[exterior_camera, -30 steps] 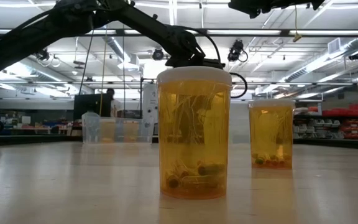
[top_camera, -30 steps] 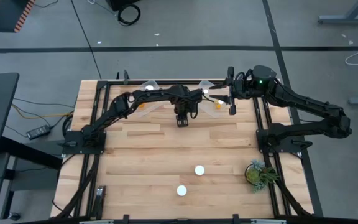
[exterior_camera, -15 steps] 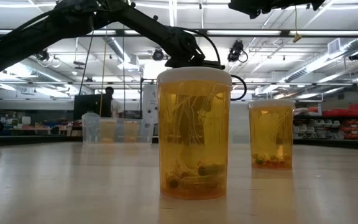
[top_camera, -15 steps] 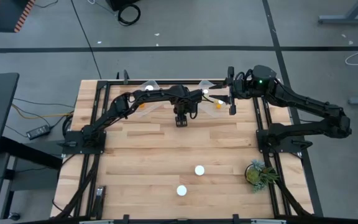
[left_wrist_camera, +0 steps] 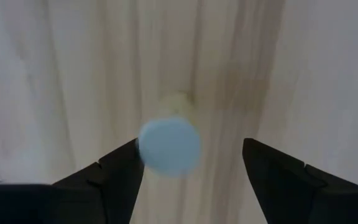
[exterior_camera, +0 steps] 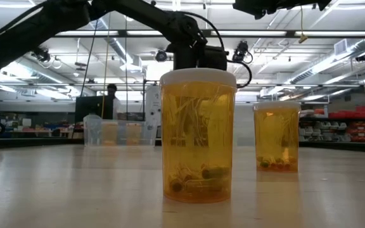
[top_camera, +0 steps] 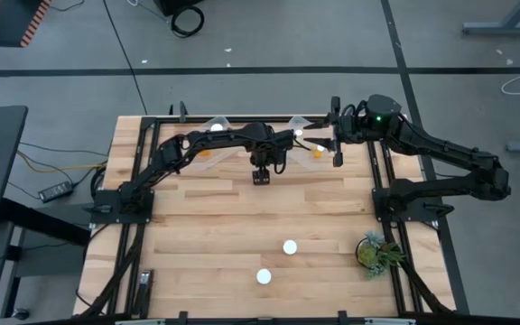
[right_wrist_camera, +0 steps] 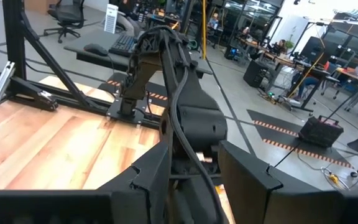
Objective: Pick and place medicine bottles into bin by pill shape (circle, oval)
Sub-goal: Put the small yellow pill bottle into the right transparent bin
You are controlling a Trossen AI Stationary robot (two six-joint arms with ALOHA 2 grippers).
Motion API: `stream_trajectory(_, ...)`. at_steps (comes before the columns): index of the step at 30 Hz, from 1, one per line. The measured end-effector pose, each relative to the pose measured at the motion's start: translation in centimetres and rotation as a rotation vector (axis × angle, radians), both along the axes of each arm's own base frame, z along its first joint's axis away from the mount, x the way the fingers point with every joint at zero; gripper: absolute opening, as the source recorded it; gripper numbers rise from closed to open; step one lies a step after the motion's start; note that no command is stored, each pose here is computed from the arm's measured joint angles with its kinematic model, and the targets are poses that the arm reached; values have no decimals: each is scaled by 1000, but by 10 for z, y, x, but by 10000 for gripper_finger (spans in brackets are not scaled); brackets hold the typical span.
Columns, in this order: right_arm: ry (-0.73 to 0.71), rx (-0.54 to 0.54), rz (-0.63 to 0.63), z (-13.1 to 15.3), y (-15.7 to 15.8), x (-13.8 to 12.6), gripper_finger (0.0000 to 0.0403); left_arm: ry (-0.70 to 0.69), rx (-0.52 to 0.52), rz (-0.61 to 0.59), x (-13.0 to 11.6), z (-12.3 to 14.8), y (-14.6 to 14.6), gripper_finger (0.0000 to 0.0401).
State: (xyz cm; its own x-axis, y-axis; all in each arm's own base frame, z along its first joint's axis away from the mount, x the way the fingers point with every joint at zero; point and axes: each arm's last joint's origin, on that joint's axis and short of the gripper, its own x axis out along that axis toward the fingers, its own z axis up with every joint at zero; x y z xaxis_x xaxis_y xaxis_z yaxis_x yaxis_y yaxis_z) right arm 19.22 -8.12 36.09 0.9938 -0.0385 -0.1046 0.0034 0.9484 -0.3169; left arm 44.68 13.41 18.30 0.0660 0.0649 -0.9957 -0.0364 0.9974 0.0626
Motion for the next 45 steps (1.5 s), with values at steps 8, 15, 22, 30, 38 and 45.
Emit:
stream_trajectory(8, 22, -1, -27, -2, -1, 0, 147, -36, 127, 3, -13, 47, -10, 266)
stream_trajectory(15, 23, 4, 7, -2, 7, 1, 147, -85, 156, 55, -25, 80, -16, 243)
stream_trajectory(22, -1, 33, 54, 0, 17, 5, 147, -64, 149, 19, -27, 84, -34, 209)
stream_trajectory(30, -6, 77, 106, 1, 32, 10, 147, -26, 169, -56, -44, 66, -66, 168)
stream_trajectory(38, 5, 188, 0, -2, 46, 20, 147, -226, 201, -104, -100, 71, -97, 140)
stream_trajectory(45, 77, 255, -121, -20, 59, 43, 147, -379, 221, -157, -137, 93, -114, 132)
